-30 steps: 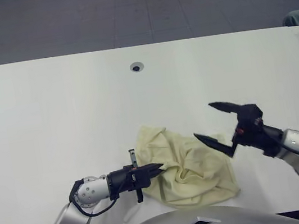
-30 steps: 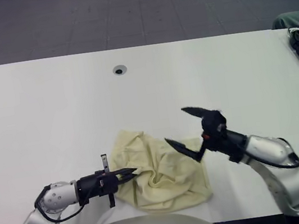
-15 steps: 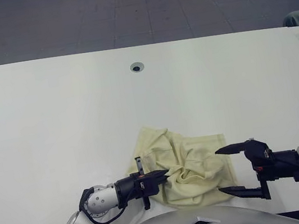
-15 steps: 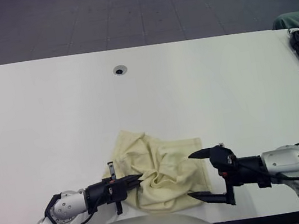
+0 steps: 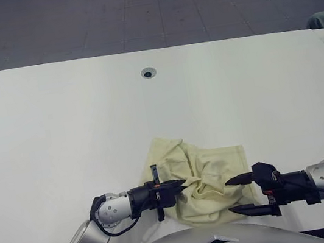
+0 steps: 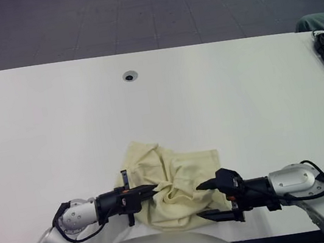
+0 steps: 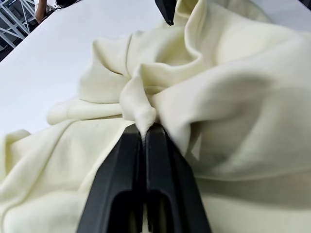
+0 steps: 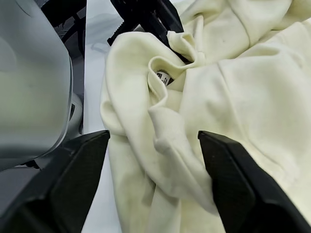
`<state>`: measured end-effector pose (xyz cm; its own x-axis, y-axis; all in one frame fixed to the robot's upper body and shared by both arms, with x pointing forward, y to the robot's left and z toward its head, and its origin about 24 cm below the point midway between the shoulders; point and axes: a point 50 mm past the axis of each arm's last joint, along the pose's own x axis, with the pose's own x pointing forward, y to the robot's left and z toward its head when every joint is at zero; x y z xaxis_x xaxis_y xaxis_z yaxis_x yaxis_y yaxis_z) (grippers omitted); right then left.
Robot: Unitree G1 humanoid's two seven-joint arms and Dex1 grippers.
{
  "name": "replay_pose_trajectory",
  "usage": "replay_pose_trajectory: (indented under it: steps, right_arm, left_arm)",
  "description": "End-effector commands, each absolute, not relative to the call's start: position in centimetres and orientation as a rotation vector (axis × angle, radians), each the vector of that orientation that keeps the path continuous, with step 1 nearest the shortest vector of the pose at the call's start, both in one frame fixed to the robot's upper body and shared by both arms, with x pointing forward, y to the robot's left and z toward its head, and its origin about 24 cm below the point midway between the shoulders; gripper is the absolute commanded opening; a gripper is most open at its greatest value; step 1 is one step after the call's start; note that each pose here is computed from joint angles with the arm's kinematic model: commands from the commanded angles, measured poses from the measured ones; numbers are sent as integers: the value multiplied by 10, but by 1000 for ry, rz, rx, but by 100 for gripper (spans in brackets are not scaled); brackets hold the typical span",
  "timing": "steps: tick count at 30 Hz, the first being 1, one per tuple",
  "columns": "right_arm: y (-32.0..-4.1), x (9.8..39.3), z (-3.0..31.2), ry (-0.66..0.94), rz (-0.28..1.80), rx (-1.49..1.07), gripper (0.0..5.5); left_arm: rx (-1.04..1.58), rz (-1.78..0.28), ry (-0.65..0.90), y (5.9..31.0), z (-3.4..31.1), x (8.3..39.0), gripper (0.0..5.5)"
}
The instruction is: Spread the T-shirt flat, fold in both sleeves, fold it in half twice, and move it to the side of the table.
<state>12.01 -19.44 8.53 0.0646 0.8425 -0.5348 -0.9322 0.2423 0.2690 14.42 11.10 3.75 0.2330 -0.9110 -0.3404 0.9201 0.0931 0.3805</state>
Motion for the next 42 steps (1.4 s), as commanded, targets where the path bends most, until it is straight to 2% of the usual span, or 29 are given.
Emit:
replay_pose_trajectory:
  steps: [1,17,25,29,36,39,42]
  right_arm:
    - [-197,121,84,708,1346,-195,263]
    - [-200,122,80,706,1346,-221,2]
    - [-200,121,81,686,1333,-222,2]
    - [-201,123,94,605,1341,-200,2]
    - [-221,143,144,359,1298,-189,2]
    - [-222,131,162,349,1375,-208,2]
    - [-215,113,169,402,1462,-197,2]
  left_arm:
    - [594,-1365,34,110,35,145,0]
    - [578,-1369,36,111,38,141,0]
    - [565,-1371,31,111,39,141,0]
    - [529,-1357,-2,114,48,143,0]
    - [500,-1294,-171,133,100,158,0]
    - [566,-1271,-225,149,129,164,0]
    - [616,-1390,-164,163,143,145,0]
